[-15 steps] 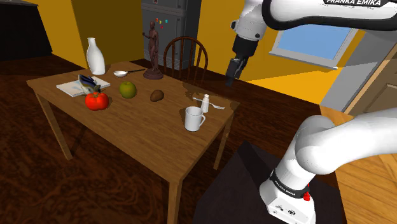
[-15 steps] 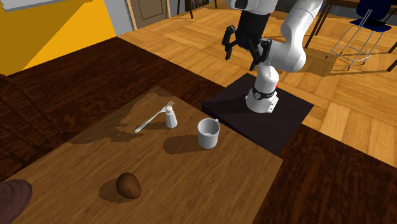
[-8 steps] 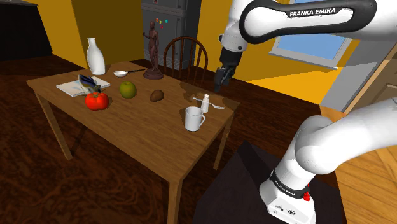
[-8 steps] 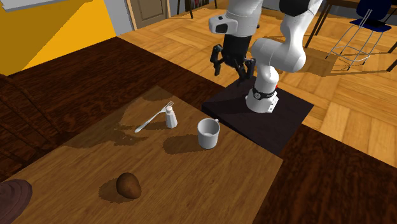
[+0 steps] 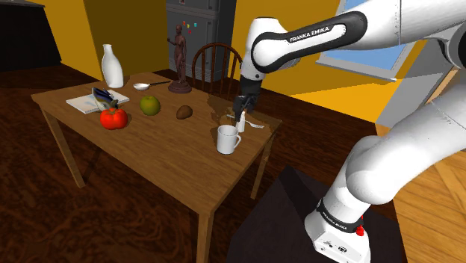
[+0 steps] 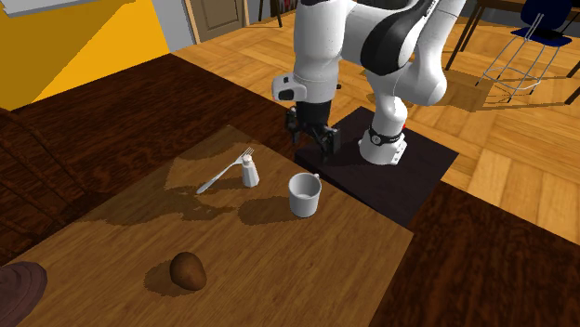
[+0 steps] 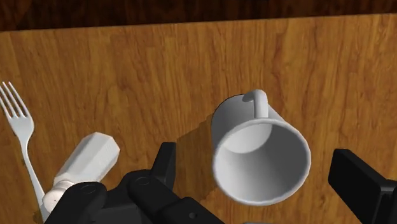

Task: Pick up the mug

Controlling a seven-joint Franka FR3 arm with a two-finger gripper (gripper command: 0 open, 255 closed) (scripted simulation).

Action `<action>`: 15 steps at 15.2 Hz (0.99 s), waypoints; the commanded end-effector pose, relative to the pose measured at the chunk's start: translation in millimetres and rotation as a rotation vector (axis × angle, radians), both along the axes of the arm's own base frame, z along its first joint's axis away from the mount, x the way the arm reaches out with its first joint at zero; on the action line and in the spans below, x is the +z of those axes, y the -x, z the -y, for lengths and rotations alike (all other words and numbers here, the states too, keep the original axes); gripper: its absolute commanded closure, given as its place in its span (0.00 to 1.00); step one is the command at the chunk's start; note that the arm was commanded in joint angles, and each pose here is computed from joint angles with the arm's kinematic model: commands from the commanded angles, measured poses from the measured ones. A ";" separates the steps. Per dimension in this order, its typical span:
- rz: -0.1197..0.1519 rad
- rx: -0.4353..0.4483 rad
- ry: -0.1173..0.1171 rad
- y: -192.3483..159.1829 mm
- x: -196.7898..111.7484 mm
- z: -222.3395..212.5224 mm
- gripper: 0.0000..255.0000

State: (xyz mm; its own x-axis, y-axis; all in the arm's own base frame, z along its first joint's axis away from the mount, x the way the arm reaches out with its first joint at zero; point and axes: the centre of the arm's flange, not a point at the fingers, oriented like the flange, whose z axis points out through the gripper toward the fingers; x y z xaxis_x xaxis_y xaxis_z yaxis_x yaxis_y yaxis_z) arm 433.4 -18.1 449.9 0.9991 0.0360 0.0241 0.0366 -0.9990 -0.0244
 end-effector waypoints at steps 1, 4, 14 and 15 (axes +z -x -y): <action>-0.010 -0.013 -0.014 -17.8 -22.2 6.9 0.00; -0.027 -0.031 -0.036 -42.7 -54.7 14.3 0.00; -0.032 -0.037 -0.043 -50.4 -105.1 16.6 0.00; -0.032 -0.037 -0.043 -50.4 -105.1 16.6 0.00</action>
State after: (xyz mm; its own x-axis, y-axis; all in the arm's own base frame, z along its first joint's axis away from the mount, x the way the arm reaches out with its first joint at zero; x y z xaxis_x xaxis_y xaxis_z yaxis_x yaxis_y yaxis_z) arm 484.0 -34.5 346.0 1.0000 -0.0012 -0.0072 -0.0017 -0.9977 -0.0677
